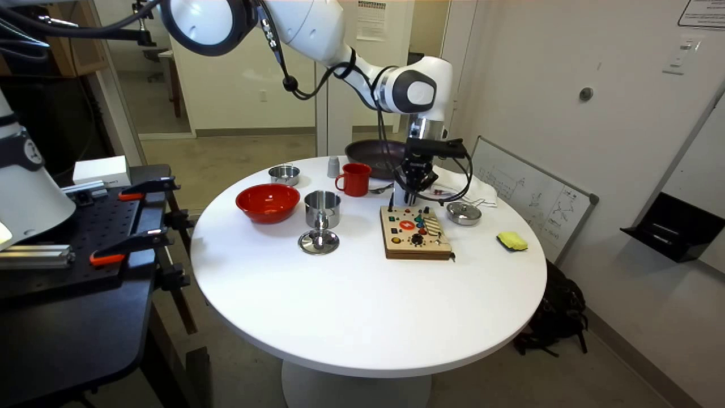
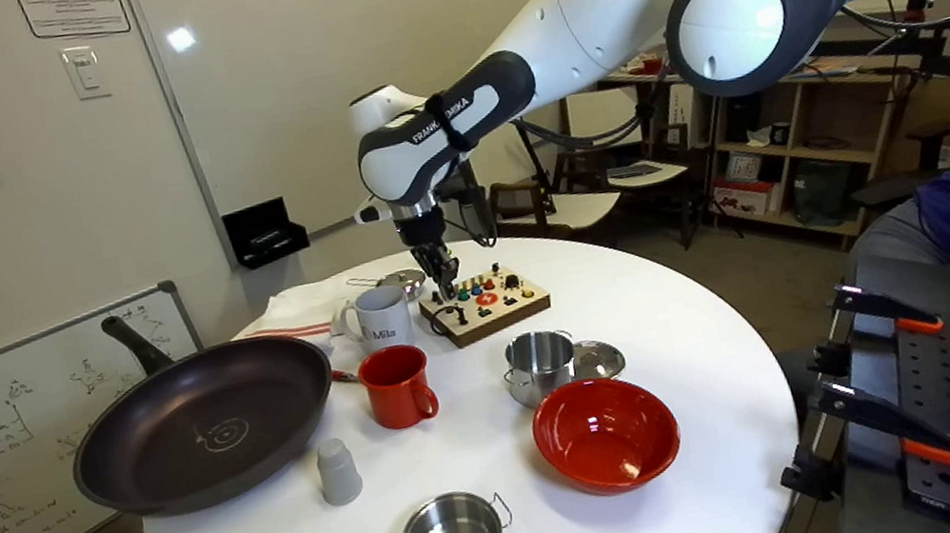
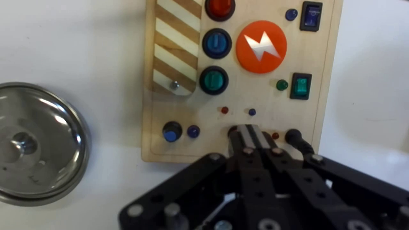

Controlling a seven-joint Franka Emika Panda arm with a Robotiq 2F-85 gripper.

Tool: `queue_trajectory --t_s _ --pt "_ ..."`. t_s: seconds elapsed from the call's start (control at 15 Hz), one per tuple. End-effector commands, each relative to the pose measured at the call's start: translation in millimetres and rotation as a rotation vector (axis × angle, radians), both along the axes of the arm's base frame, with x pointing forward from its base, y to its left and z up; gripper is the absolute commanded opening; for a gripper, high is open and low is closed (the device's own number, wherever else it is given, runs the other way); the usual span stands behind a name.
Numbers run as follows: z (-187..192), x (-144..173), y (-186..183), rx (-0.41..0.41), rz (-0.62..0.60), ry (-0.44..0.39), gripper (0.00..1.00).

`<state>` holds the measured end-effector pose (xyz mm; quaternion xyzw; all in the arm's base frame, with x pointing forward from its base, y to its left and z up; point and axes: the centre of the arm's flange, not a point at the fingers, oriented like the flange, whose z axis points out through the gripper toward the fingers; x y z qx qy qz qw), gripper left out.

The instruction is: Press the button on the object on the table.

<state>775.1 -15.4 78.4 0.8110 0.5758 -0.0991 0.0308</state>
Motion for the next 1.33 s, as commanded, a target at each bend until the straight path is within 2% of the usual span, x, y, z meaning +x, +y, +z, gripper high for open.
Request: queue_trajectory --t_s 0.0,1.27 --pt "-3.0 25.3 1.6 -0.004 0.014 -0.004 0.05" --pt "-9.2 25.0 1.3 -0.004 0.016 0.003 0.05"
